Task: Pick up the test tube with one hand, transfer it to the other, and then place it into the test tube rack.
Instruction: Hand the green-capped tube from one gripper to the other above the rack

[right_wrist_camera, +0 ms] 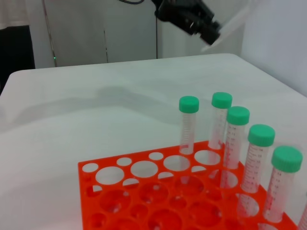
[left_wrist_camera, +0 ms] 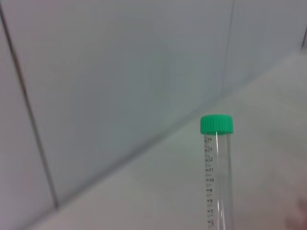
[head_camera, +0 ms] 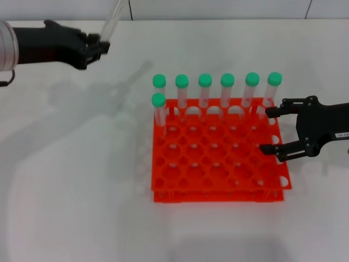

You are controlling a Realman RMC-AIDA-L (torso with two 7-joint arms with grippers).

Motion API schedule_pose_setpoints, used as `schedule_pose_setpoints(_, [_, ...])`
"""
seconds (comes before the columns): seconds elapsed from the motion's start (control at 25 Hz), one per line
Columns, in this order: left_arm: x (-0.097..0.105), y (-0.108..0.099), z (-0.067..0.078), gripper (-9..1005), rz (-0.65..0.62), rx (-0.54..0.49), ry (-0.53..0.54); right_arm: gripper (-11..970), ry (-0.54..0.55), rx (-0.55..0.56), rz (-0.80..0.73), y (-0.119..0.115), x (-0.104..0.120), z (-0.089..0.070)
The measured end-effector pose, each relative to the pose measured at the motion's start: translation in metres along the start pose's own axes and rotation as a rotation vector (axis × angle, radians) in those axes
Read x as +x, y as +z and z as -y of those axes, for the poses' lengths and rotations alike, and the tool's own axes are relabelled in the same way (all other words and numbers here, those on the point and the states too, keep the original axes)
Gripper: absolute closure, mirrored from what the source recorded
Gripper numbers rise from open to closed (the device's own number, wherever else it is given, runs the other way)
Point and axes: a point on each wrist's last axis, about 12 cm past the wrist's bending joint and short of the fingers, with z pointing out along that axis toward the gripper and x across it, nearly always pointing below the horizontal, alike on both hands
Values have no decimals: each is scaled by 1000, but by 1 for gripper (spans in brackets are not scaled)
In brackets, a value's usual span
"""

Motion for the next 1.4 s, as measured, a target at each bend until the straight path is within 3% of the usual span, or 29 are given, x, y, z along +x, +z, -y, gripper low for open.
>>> schedule_pose_setpoints(0.32, [24,13,9,783,276,187,89,106,7,11,30,0,0,-2])
schedule_pose_setpoints(0.76, [13,39,15,776,266,511,157,106,-1,28,75,-2,-2,-2])
schedule_pose_setpoints(1.08, [3,56,23,771,178,584,206,106,5,48,81,-9,1,0])
schedule_pose_setpoints(1.4, [3,61,26,766,191,576,222,106,47,29,136,-43,-6,6])
